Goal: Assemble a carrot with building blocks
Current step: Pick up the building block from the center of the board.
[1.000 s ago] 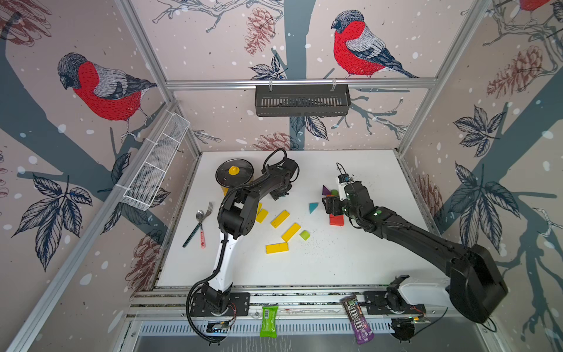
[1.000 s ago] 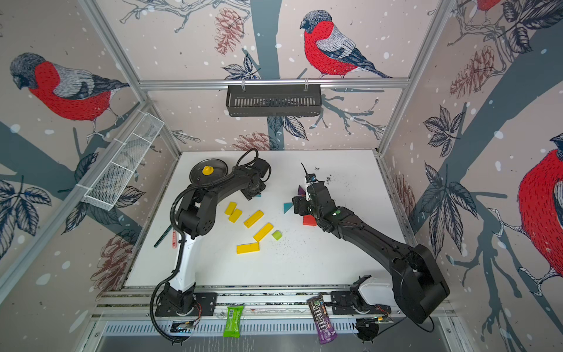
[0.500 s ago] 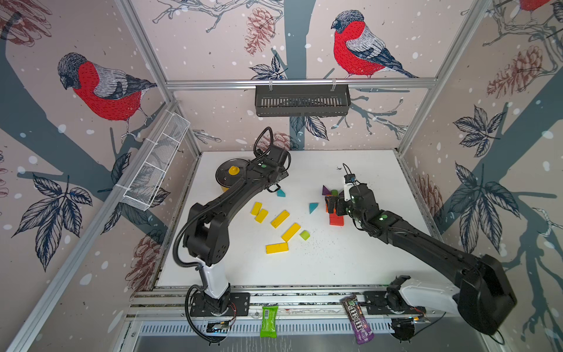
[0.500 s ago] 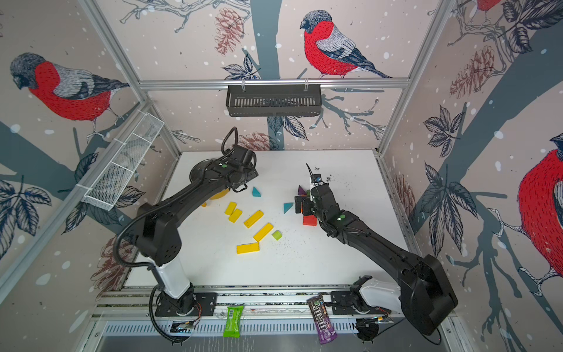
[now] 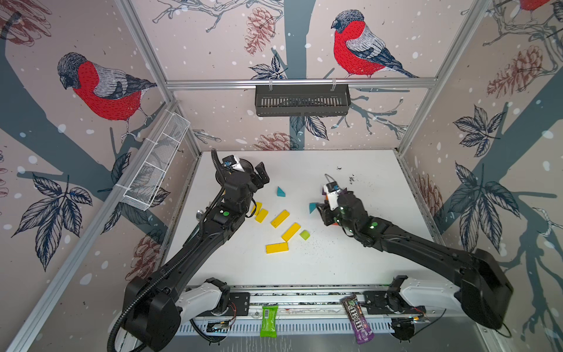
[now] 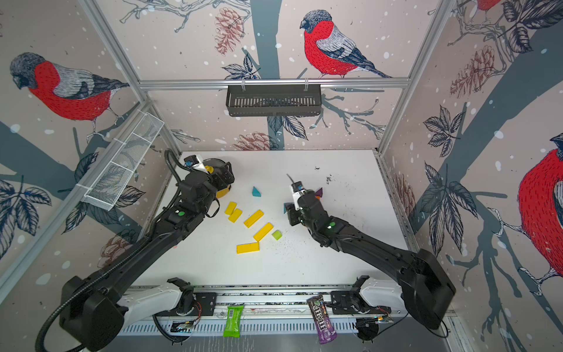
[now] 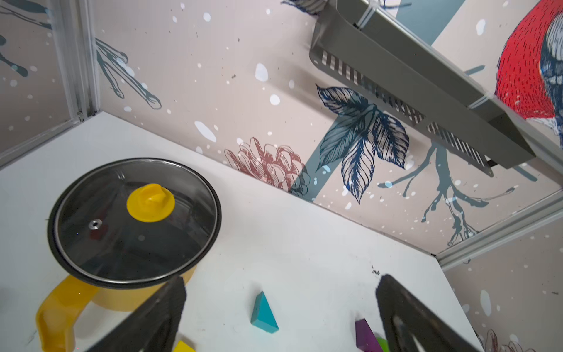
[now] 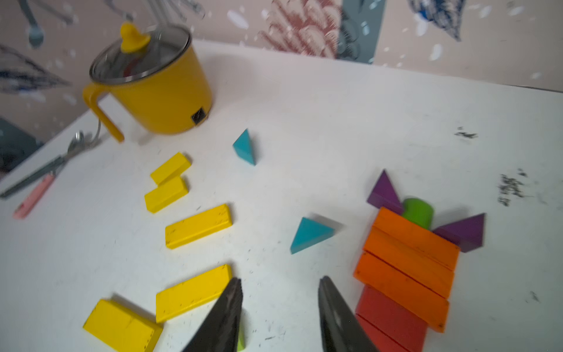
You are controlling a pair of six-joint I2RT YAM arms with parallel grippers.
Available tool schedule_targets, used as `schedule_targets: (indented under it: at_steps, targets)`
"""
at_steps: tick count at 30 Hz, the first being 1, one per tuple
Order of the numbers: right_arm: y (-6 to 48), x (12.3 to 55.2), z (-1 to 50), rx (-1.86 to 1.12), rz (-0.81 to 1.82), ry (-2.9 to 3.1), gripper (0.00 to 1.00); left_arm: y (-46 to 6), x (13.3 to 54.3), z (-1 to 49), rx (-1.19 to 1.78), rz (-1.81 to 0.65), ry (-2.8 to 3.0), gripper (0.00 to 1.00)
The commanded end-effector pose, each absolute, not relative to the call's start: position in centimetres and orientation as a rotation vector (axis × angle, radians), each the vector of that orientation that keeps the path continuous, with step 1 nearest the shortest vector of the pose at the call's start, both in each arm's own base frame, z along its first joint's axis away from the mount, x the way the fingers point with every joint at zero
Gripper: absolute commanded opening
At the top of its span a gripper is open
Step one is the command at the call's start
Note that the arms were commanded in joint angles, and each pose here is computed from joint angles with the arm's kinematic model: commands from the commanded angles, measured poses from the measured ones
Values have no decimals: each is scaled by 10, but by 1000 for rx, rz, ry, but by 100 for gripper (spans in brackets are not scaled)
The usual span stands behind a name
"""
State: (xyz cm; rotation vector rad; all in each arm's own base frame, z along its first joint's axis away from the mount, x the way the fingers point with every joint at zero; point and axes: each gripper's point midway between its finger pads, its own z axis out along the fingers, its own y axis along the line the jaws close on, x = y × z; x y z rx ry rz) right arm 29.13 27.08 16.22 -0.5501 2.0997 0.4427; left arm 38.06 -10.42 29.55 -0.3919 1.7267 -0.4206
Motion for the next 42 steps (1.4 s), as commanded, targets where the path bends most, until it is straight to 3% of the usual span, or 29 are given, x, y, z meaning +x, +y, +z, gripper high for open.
schedule_targets:
  at_steps: [1, 10, 21, 32, 42]
  targets:
    - [277, 286, 118, -703, 312, 2248, 45, -106, 385, 327, -384, -544, 1573, 97]
    - [311, 249, 66, -1008, 345, 2367, 58, -123, 395, 289, -388, -721, 1748, 96]
    - [307, 223, 33, -1066, 327, 2450, 58, -145, 403, 259, -409, -824, 1892, 94]
    - [313, 236, 20, -1044, 265, 2448, 49, -149, 401, 263, -397, -856, 1891, 94]
    - [311, 240, 27, -1040, 226, 2443, 30, -143, 401, 271, -402, -862, 1869, 93]
